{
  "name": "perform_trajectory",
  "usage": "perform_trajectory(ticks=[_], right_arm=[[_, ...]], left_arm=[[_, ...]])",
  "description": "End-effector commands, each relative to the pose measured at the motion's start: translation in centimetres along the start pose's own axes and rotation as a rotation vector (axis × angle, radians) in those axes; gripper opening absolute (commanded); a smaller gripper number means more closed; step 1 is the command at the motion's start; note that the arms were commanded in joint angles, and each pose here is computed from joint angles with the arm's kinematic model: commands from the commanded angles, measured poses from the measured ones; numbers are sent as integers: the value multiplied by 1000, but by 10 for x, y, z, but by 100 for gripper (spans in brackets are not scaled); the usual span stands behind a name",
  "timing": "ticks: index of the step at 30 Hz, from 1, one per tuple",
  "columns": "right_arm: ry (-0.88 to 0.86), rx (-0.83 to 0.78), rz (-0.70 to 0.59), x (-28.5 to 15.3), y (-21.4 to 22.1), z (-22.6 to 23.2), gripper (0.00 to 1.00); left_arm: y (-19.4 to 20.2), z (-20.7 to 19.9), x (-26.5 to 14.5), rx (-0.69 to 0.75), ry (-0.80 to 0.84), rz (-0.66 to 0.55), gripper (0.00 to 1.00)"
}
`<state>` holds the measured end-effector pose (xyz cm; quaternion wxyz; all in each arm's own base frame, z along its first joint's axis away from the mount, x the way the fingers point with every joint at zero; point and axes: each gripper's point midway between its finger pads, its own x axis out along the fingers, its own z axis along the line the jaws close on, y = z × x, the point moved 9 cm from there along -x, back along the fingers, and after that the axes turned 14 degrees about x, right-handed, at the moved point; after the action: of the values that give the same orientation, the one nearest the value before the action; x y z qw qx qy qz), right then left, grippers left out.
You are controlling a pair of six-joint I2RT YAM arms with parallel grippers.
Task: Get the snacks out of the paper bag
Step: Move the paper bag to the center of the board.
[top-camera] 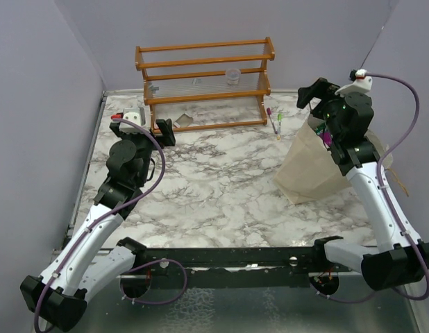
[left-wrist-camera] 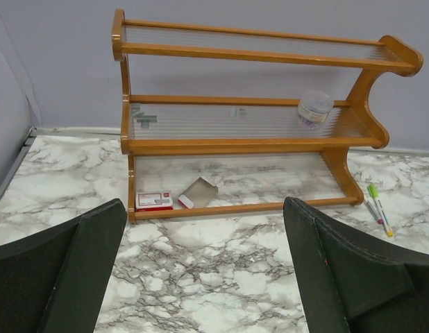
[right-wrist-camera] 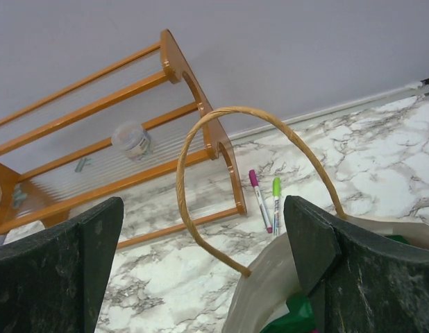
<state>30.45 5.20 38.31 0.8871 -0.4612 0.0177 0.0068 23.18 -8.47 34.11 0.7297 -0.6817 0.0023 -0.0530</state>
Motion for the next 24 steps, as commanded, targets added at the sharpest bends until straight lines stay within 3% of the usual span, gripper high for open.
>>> perform_trajectory(ticks=[1, 4, 11, 18, 24], right_arm=[[-28, 11, -55, 16, -11, 8, 99], [-51, 17, -43, 23, -9, 11, 99], [-106, 48, 39, 39, 12, 12, 81], [-206, 14, 105, 42, 23, 15, 53], [-349, -32, 202, 35, 28, 26, 16]], left_arm=[[-6, 2, -2, -21, -18, -38, 99], [-6, 2, -2, -21, -19, -37, 99], [-5, 1, -2, -19, -28, -33, 98], [-2, 0, 0, -14, -28, -22, 98], [1, -1, 1, -12, -27, -14, 98]])
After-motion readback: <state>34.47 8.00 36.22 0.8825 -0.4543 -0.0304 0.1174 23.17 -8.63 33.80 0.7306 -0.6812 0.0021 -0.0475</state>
